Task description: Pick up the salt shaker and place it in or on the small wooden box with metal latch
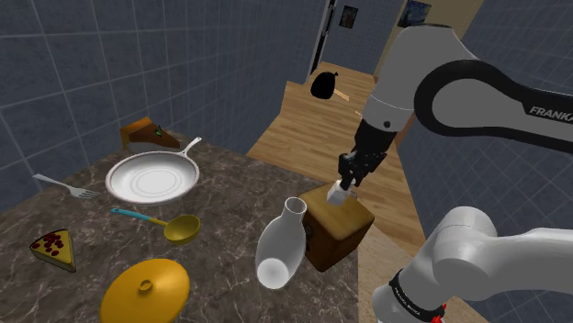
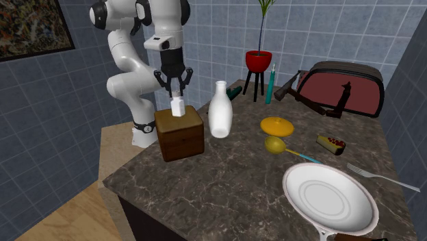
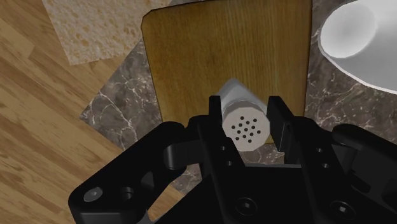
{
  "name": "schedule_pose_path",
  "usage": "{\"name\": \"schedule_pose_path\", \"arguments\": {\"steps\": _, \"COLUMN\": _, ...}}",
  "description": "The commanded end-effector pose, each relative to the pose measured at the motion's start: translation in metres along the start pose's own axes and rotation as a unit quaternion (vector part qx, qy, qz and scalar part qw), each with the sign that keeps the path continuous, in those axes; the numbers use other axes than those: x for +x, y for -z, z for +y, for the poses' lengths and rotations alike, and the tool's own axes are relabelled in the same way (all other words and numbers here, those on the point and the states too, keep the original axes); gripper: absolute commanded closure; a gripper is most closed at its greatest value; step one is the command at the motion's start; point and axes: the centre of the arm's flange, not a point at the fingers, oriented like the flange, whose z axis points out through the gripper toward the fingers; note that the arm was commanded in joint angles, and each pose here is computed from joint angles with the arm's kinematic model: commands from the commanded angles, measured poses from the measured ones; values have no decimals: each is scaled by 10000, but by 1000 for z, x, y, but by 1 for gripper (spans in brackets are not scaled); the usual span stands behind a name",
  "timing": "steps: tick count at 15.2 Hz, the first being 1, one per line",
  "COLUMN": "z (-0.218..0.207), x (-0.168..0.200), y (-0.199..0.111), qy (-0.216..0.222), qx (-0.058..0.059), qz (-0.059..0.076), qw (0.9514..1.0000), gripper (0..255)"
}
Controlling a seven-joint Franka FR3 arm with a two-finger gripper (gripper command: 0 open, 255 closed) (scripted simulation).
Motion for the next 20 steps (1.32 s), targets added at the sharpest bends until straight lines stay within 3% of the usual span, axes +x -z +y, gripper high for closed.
{"name": "schedule_pose_path", "arguments": {"steps": 1, "z": 0, "x": 0, "y": -4, "qy": -1, "qx": 1, "qz": 3, "qw": 10000, "gripper": 255}}
{"name": "schedule_pose_path", "arguments": {"steps": 7, "z": 0, "x": 0, "y": -4, "qy": -1, "qx": 1, "qz": 3, "qw": 10000, "gripper": 255}}
{"name": "schedule_pose_path", "arguments": {"steps": 8, "z": 0, "x": 0, "y": -4, "qy": -1, "qx": 1, "qz": 3, "qw": 10000, "gripper": 0}}
{"name": "schedule_pose_path", "arguments": {"steps": 13, "z": 0, "x": 0, "y": -4, "qy": -1, "qx": 1, "qz": 3, "qw": 10000, "gripper": 0}}
{"name": "schedule_pose_path", "arguments": {"steps": 17, "z": 0, "x": 0, "y": 46, "qy": -1, "qx": 1, "qz": 3, "qw": 10000, "gripper": 0}}
{"name": "schedule_pose_path", "arguments": {"steps": 20, "z": 0, "x": 0, "y": 46, "qy": -1, "qx": 1, "qz": 3, "qw": 10000, "gripper": 0}}
